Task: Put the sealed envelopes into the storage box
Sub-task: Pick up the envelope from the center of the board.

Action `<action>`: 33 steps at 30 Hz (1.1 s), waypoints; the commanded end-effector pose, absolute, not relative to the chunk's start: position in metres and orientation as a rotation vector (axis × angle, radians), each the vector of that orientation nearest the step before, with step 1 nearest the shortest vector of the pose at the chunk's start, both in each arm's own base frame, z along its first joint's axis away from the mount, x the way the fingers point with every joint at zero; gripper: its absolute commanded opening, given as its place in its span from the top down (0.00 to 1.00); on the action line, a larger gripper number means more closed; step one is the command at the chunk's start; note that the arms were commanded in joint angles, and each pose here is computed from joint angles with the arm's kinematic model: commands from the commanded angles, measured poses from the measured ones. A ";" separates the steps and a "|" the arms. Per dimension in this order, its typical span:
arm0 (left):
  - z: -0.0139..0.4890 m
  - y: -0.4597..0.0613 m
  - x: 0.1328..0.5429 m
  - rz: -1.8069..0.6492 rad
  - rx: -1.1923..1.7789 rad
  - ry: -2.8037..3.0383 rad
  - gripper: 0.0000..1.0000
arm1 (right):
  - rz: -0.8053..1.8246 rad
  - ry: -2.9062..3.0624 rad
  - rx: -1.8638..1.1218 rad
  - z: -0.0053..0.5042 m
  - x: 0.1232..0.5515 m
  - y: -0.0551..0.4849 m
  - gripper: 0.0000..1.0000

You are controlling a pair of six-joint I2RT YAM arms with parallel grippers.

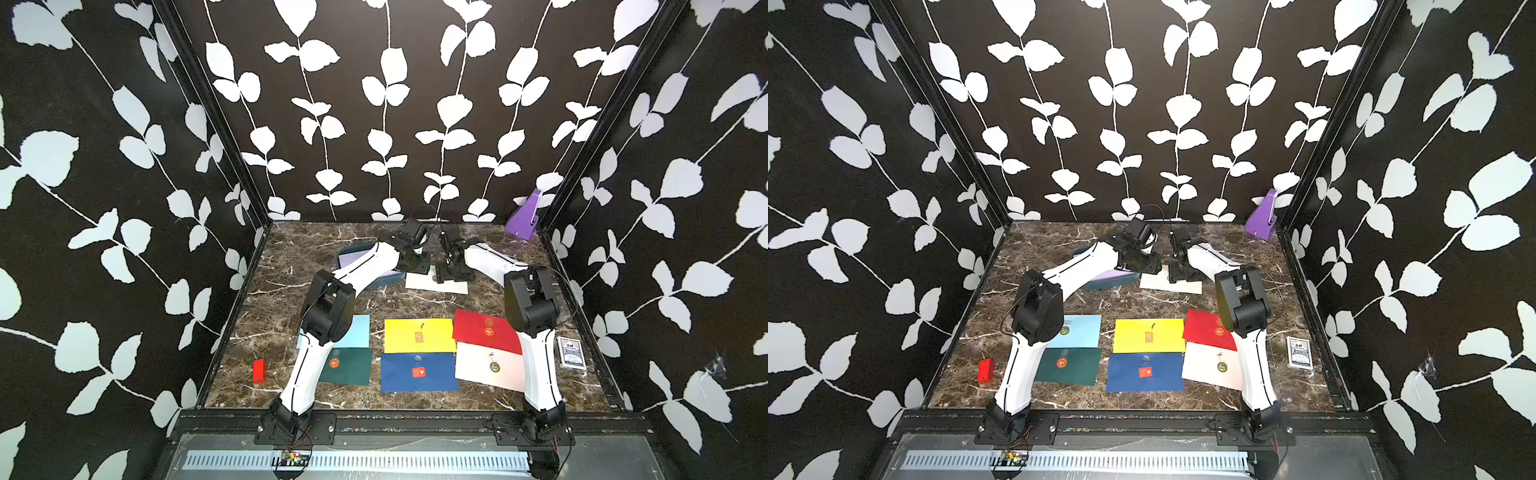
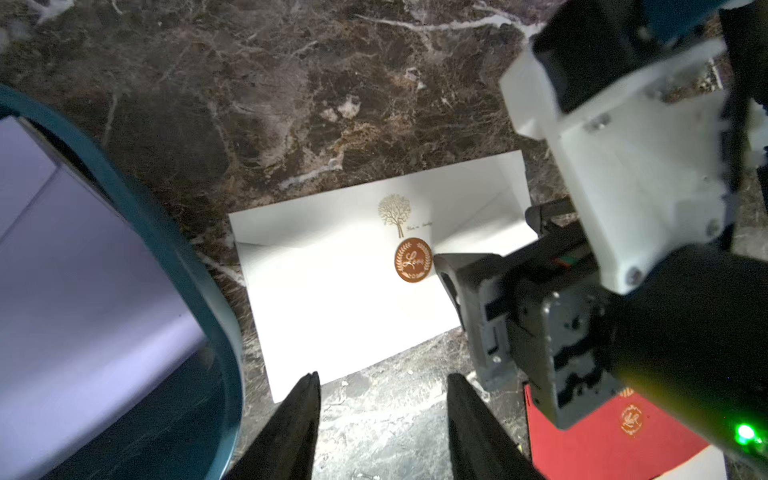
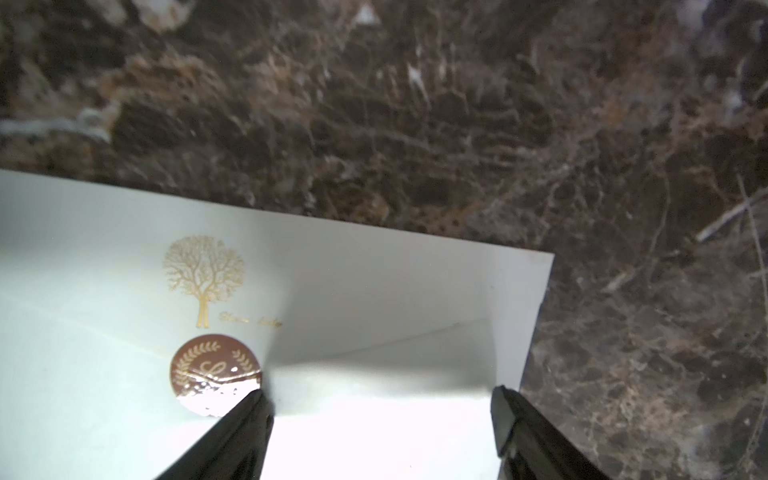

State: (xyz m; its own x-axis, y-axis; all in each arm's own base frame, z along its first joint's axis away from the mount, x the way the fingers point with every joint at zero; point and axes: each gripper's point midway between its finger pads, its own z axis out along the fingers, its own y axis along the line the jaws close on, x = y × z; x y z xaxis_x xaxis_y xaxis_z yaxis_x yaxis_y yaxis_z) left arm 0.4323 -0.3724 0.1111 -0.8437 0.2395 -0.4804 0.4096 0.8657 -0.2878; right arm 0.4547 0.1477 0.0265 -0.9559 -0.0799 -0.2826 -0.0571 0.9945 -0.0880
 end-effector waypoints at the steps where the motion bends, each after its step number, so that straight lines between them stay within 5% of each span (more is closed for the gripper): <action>1: 0.131 -0.367 0.427 -0.525 0.476 2.588 0.48 | -0.211 2.978 -0.109 0.009 0.413 0.110 0.16; 7: 0.121 -0.387 0.414 -0.532 0.535 2.602 0.48 | -0.136 2.960 -0.050 0.018 0.400 0.087 0.14; 13: 0.097 -0.408 0.404 -0.577 0.539 2.640 0.48 | 0.037 2.871 0.055 0.042 0.410 0.091 0.01; 33: 0.025 -0.415 0.388 -0.600 0.632 2.764 0.49 | 0.293 2.930 0.330 0.005 0.390 0.081 0.01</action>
State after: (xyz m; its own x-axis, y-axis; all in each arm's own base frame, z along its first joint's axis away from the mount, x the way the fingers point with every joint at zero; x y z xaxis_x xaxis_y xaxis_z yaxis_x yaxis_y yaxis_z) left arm 0.3946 -0.4137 0.0344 -0.8743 0.3403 -0.3462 0.4504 0.8346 -0.3171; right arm 0.4017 0.0676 0.0266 -0.9502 0.2175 -0.2230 0.1856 0.9703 0.1554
